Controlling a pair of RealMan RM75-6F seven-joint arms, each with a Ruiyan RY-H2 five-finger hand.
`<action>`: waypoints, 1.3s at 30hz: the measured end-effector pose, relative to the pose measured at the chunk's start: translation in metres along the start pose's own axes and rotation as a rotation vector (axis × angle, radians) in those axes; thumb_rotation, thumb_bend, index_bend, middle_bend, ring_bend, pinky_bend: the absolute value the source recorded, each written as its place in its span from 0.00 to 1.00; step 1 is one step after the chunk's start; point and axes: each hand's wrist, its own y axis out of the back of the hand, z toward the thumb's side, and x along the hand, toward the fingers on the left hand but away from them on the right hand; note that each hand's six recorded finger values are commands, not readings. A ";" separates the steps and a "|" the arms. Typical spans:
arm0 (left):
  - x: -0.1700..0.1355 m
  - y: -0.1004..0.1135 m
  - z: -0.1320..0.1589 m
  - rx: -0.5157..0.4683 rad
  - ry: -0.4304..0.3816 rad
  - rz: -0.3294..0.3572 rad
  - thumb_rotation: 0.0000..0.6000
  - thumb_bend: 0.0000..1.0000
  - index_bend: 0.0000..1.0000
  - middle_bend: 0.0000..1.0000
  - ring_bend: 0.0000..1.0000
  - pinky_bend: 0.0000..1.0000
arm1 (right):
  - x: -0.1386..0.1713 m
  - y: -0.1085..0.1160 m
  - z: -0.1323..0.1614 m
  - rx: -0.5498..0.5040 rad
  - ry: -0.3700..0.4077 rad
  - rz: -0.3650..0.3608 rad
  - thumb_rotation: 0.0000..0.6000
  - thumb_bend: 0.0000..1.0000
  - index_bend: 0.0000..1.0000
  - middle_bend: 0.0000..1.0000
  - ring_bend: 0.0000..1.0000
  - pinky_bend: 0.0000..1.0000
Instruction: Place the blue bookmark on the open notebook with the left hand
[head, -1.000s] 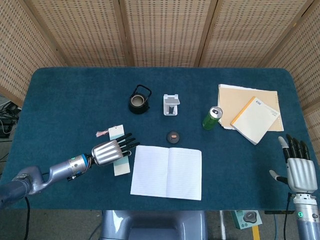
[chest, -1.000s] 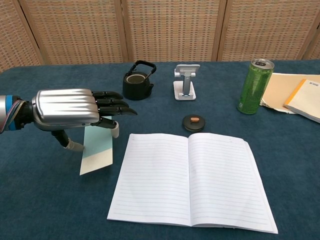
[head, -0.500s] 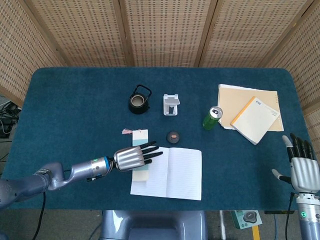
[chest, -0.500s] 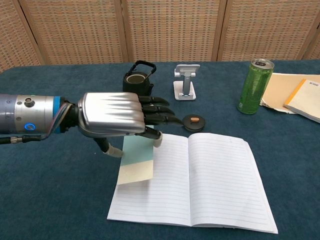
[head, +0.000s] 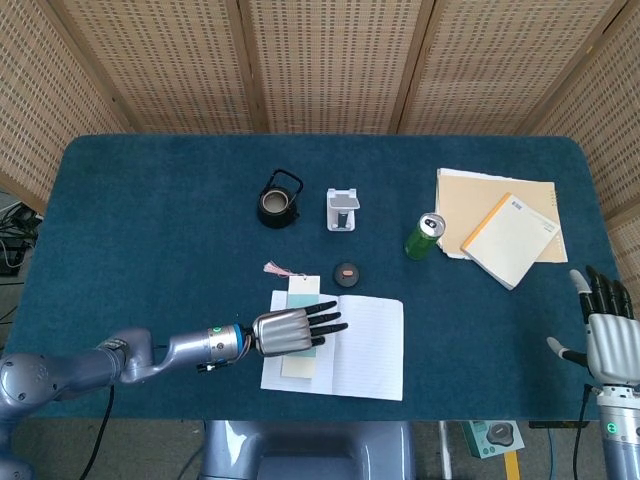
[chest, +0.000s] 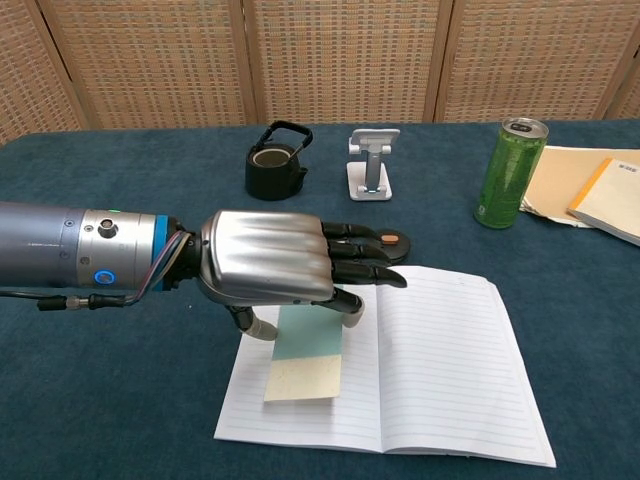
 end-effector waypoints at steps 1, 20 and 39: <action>0.001 0.000 0.002 0.002 -0.005 0.000 1.00 0.38 0.45 0.00 0.00 0.00 | 0.000 0.000 0.000 0.000 0.000 -0.001 1.00 0.08 0.01 0.00 0.00 0.00; 0.010 0.002 0.018 -0.014 -0.046 -0.001 1.00 0.38 0.44 0.00 0.00 0.00 | 0.000 0.000 -0.002 -0.007 -0.005 0.007 1.00 0.08 0.01 0.00 0.00 0.00; 0.010 -0.002 0.021 -0.012 -0.044 -0.017 1.00 0.38 0.06 0.00 0.00 0.00 | 0.000 -0.001 -0.001 -0.004 -0.006 0.016 1.00 0.08 0.04 0.00 0.00 0.00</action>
